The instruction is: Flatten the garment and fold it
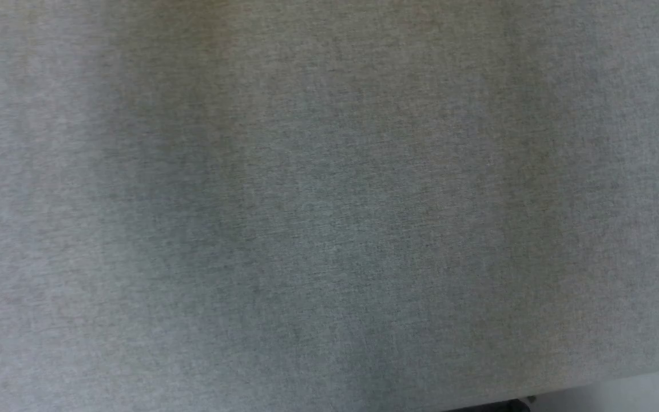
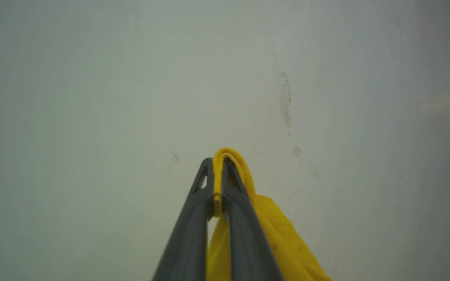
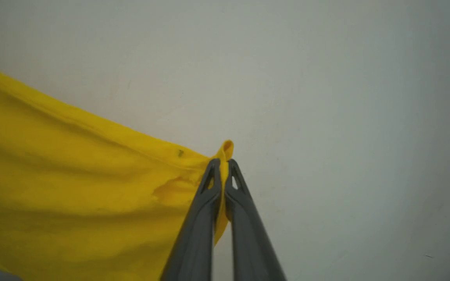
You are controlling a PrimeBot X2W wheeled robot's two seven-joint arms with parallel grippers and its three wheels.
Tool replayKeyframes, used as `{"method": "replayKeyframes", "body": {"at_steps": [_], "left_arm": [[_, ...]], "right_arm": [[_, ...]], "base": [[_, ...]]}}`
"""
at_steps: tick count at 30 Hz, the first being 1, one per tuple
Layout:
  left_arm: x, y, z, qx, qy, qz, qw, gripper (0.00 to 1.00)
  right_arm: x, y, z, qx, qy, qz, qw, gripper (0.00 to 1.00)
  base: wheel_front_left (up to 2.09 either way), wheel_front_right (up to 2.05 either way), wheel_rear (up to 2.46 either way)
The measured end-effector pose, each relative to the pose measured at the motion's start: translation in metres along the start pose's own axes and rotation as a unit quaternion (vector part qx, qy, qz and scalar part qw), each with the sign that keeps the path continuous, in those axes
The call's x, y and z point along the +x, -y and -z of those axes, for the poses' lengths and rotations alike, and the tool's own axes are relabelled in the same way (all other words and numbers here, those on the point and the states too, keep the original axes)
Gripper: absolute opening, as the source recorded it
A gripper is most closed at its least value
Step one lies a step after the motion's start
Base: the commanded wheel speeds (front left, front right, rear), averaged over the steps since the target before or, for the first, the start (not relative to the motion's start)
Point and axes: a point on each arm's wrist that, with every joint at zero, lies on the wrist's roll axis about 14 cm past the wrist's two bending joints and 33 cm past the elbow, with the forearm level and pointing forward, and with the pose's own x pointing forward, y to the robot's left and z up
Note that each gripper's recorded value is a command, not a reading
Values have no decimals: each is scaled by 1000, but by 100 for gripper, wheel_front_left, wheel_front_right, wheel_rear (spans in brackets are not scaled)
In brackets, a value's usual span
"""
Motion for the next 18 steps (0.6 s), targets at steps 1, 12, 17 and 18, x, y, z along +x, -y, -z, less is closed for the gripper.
{"method": "replayKeyframes", "body": {"at_steps": [1, 12, 17, 18], "left_arm": [[-8, -5, 14, 10, -27, 2, 1000, 0], [-196, -56, 139, 89, -384, 3, 919, 0], [-305, -50, 144, 59, -533, 3, 844, 0], [-324, -46, 141, 50, -557, 4, 829, 0]], "right_arm": [[-3, -5, 11, 6, -14, -6, 1000, 0], [-102, -69, 128, 78, -204, -91, 972, 0], [-162, -85, 149, 112, -273, -114, 949, 0], [-173, -87, 150, 120, -283, -116, 944, 0]], "base": [[0, 0, 0], [0, 0, 0], [0, 0, 0], [0, 0, 0]]}}
